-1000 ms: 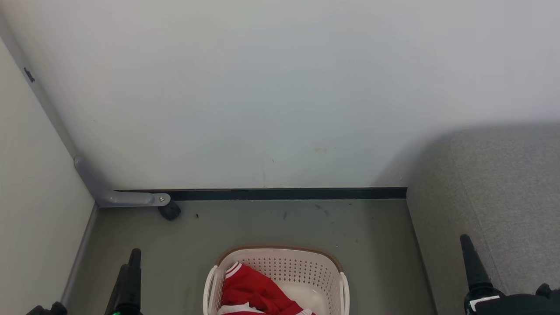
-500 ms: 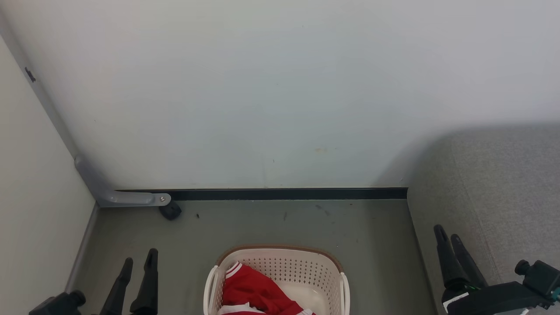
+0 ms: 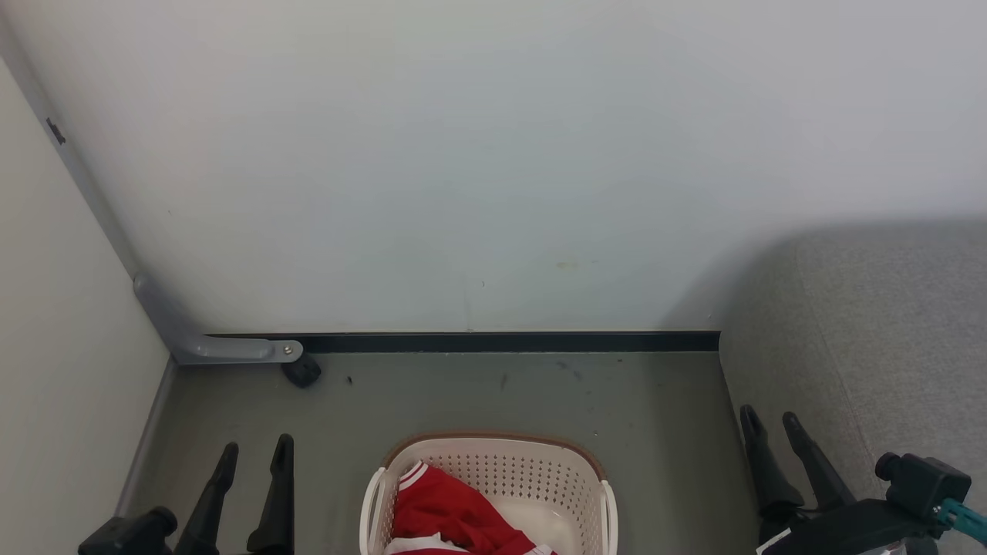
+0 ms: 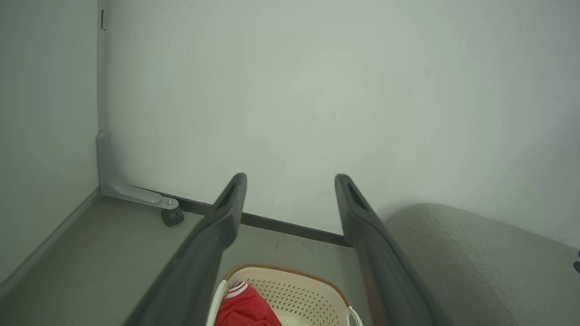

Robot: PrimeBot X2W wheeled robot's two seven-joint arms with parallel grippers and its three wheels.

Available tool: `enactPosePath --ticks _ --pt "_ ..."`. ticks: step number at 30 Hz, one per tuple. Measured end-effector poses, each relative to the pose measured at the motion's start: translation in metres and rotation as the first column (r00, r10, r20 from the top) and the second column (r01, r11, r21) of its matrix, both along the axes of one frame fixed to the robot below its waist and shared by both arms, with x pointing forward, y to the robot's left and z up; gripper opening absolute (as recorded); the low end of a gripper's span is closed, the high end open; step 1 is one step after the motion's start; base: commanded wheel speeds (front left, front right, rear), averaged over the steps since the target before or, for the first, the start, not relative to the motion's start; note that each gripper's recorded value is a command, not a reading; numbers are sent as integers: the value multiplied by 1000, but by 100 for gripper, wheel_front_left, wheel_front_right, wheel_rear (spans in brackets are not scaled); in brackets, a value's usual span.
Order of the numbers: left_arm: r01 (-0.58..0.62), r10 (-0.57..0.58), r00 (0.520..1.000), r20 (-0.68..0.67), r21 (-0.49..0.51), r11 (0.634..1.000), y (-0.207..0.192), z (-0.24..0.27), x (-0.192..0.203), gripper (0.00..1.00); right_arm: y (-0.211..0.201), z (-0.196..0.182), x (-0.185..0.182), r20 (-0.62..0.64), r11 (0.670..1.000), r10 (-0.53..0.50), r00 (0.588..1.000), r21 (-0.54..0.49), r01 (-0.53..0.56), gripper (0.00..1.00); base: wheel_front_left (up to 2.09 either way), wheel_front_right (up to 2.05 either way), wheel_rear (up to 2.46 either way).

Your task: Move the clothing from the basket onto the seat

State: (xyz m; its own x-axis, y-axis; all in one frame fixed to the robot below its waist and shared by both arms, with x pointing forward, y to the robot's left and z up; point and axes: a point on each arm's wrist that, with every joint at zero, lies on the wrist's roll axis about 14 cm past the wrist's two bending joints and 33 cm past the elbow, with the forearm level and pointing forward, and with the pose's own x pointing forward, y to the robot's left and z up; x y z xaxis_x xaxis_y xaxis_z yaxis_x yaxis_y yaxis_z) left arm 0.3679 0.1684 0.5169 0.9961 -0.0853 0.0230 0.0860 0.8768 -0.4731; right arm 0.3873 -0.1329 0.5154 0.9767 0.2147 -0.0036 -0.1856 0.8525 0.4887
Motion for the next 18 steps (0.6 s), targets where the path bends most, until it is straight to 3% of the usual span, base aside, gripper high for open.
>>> enactPosePath --ticks 18 --pt "-1 -27 993 118 231 973 -9 19 -4 100 6 2 -3 87 969 30 996 -247 -7 100 0 0 0"
